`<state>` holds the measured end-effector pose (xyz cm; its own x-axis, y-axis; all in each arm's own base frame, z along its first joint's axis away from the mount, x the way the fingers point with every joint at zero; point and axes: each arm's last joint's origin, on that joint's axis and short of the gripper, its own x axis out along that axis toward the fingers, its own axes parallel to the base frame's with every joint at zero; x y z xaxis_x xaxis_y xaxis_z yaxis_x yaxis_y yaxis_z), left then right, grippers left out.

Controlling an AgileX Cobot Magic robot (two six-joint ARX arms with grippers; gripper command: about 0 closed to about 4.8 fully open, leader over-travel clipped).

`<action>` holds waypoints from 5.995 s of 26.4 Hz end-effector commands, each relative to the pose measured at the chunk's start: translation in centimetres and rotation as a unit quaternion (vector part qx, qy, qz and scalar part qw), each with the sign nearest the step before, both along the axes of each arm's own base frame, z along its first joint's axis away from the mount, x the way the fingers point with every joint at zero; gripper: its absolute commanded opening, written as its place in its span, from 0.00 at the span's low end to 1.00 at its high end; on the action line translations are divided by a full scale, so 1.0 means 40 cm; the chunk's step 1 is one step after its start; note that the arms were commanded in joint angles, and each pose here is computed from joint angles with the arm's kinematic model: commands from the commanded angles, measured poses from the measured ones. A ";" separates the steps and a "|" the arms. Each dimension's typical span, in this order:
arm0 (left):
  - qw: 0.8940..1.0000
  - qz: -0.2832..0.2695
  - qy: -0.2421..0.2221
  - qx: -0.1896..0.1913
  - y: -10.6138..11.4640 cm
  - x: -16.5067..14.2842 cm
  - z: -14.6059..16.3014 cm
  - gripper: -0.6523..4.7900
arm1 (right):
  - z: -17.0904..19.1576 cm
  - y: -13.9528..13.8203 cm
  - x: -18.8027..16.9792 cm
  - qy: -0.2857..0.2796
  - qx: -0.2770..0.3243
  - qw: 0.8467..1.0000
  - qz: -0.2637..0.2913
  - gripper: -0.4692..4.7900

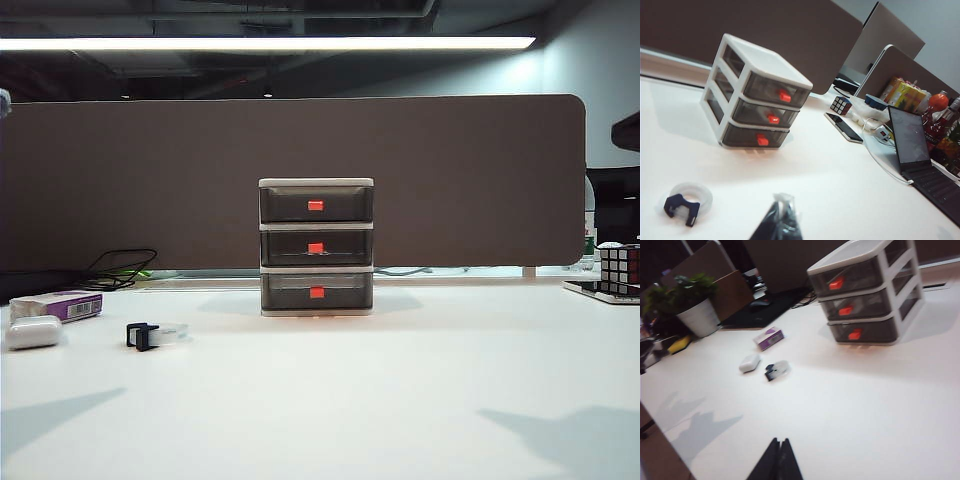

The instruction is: Open the second layer of the drawer on the table, pick up the transparent tape on the table and put it in, and finally close the drawer.

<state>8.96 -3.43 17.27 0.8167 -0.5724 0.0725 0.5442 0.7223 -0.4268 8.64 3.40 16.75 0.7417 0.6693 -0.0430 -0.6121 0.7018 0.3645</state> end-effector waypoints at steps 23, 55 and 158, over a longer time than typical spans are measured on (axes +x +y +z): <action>0.999 -0.043 0.011 0.026 -0.155 0.221 0.002 0.16 | 0.112 0.014 0.081 -0.018 -0.053 0.998 -0.032 0.08; 0.992 0.054 0.009 0.113 -0.436 0.437 -0.050 0.38 | 0.151 0.113 0.425 0.002 -0.087 0.993 0.085 0.08; 0.947 0.240 0.021 0.212 -0.600 0.581 -0.133 0.11 | 0.091 0.168 0.634 -0.028 -0.102 0.986 0.126 0.08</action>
<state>32.26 -27.53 12.30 0.9903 -0.1121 -0.0816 0.1048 0.9905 -0.0894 33.45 9.88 20.19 0.5682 0.8045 -0.1731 -0.7814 0.5934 0.1928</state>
